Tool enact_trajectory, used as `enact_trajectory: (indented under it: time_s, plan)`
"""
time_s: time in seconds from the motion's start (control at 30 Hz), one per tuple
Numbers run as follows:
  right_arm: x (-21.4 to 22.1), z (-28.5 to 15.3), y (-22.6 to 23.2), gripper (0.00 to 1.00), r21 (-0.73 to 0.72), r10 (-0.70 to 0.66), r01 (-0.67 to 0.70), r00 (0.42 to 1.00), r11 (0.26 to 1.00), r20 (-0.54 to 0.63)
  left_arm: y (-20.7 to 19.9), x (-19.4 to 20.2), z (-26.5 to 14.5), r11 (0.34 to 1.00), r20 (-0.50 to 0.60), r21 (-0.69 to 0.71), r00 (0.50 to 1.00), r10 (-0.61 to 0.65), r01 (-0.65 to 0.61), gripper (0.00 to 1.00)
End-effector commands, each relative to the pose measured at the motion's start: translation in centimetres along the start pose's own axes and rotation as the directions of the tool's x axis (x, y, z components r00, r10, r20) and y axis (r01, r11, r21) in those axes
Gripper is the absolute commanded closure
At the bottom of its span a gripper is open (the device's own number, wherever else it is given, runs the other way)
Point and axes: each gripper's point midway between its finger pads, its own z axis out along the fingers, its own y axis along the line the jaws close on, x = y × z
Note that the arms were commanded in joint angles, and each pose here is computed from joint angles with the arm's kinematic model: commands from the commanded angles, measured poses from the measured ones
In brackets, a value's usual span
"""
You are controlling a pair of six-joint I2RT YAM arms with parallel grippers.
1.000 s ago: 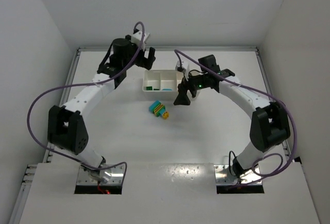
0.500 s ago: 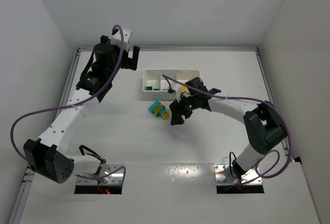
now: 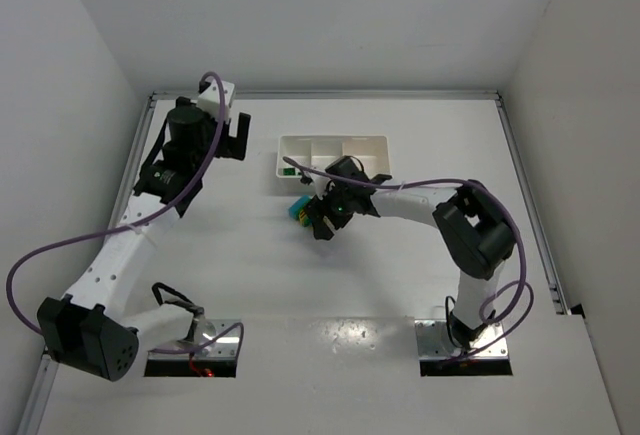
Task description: Sort the legos into containers by color
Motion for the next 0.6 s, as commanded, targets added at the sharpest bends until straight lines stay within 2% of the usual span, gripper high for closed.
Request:
enact_trajectory:
  time_s: [0.0,0.13,0.23,0.3,0.4,0.47,0.57]
  plan:
    - [-3.7,0.1,-1.0,0.26,0.087,-0.04,0.034,0.997,0.996,0.067,1.1,-0.6,-1.0,0.999,0.033,-0.024,0.999,-0.032,0.033,0.0]
    - [-3.5,1.3,-1.2,0.26,0.089,-0.043,0.041,0.999,0.995,0.022,1.2,-0.4,-1.2,0.999,0.035,-0.022,0.999,-0.034,0.035,0.0]
    - [-3.4,2.0,-0.6,0.33,0.086,-0.067,0.066,0.998,0.994,0.009,1.5,0.0,-1.1,0.999,0.024,-0.031,0.999,-0.036,0.037,0.0]
    - [-3.2,2.5,-1.2,0.41,0.11,-0.062,0.063,0.998,0.992,-0.011,2.0,0.1,-1.0,0.999,0.022,-0.041,0.999,-0.03,0.03,0.0]
    - [-2.3,2.7,-1.3,0.57,0.123,-0.071,0.076,0.996,0.99,-0.045,2.2,0.2,-1.0,0.999,0.022,-0.041,0.999,-0.032,0.033,0.0]
    - [-0.9,2.7,-1.5,0.6,0.125,-0.077,0.089,0.992,0.988,-0.1,1.9,0.6,-0.9,0.999,0.014,-0.031,0.999,-0.031,0.031,0.0]
    - [0.1,1.7,-1.9,0.81,0.124,-0.11,0.125,0.987,0.984,-0.119,1.2,1.0,-0.8,0.999,0.009,0.017,0.999,-0.032,0.032,0.0]
